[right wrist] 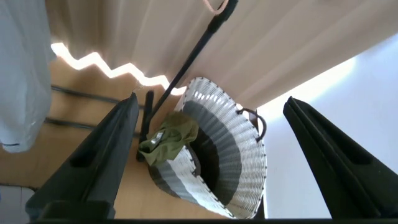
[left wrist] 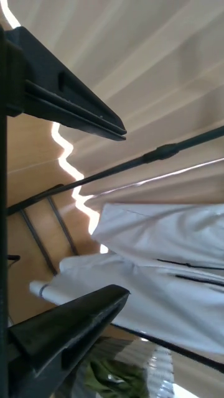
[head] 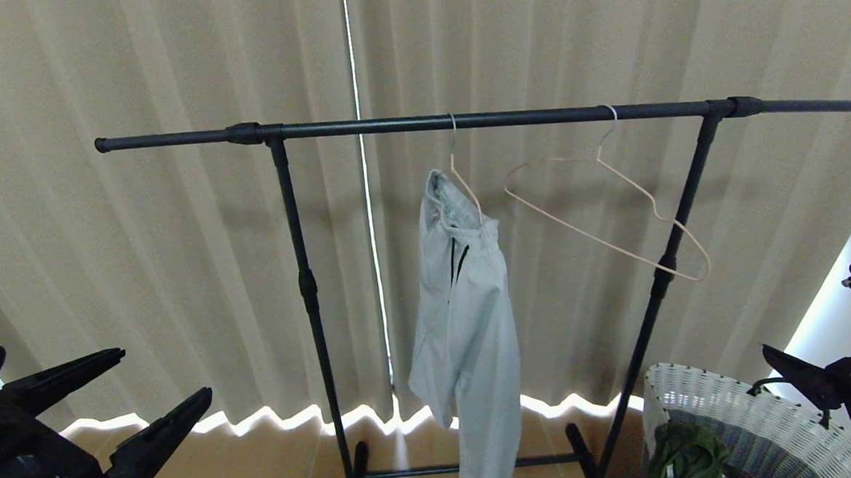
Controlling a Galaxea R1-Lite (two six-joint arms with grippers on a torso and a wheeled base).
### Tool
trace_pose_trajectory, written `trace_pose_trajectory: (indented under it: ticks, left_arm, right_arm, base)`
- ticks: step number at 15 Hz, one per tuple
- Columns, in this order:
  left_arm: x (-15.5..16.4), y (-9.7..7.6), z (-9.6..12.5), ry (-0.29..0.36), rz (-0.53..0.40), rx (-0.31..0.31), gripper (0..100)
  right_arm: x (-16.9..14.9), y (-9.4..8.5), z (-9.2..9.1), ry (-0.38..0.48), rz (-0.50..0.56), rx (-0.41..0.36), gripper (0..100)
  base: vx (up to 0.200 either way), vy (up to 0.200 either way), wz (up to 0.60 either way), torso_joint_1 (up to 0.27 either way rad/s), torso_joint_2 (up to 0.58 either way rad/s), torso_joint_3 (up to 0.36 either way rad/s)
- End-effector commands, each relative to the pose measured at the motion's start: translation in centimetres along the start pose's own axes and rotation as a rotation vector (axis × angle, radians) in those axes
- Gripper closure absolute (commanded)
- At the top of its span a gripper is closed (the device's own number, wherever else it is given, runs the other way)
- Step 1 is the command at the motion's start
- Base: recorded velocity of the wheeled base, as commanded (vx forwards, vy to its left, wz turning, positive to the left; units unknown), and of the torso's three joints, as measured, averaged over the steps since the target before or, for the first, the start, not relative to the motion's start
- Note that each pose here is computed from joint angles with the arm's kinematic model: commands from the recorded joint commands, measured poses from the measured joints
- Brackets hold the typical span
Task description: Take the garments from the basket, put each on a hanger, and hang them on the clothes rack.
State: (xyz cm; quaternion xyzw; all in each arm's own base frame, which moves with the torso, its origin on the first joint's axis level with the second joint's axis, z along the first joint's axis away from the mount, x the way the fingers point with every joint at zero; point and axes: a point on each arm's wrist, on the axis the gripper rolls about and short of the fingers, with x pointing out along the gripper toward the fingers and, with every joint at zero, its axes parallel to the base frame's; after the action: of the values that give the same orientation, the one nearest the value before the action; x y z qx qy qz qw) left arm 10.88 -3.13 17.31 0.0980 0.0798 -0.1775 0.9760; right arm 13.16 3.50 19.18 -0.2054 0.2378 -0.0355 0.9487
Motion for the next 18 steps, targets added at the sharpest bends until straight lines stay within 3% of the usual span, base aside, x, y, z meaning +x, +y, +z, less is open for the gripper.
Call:
trace_pose_trajectory:
  ticks: [1, 5, 11, 18]
  left_arm:
    - [0.2, 0.0, 0.0, 0.007, 0.000, 0.000, 0]
    - [0.2, 0.0, 0.0, 0.009, 0.000, 0.000, 0]
    - [0.8, 0.1, 0.1, 0.022, -0.004, -0.003, 0]
    - [2.4, 0.1, -0.6, 0.100, -0.017, -0.009, 0]
  right_arm:
    - [0.1, 0.0, 0.1, 0.001, 0.001, -0.001, 0]
    - [0.1, 0.0, 0.0, 0.003, -0.002, -0.002, 0]
    - [0.1, 0.1, -0.1, 0.007, -0.002, -0.004, 0]
    - [0.2, 0.1, -0.2, 0.013, -0.001, -0.007, 0]
  base:
    - [0.000, 0.000, 0.00, 0.000, 0.00, 0.000]
    - [0.000, 0.000, 0.00, -0.048, 0.12, 0.070]
    - [0.000, 0.000, 0.00, -0.188, 0.45, 0.262]
    - [0.000, 0.000, 0.00, -0.180, 0.46, 0.292]
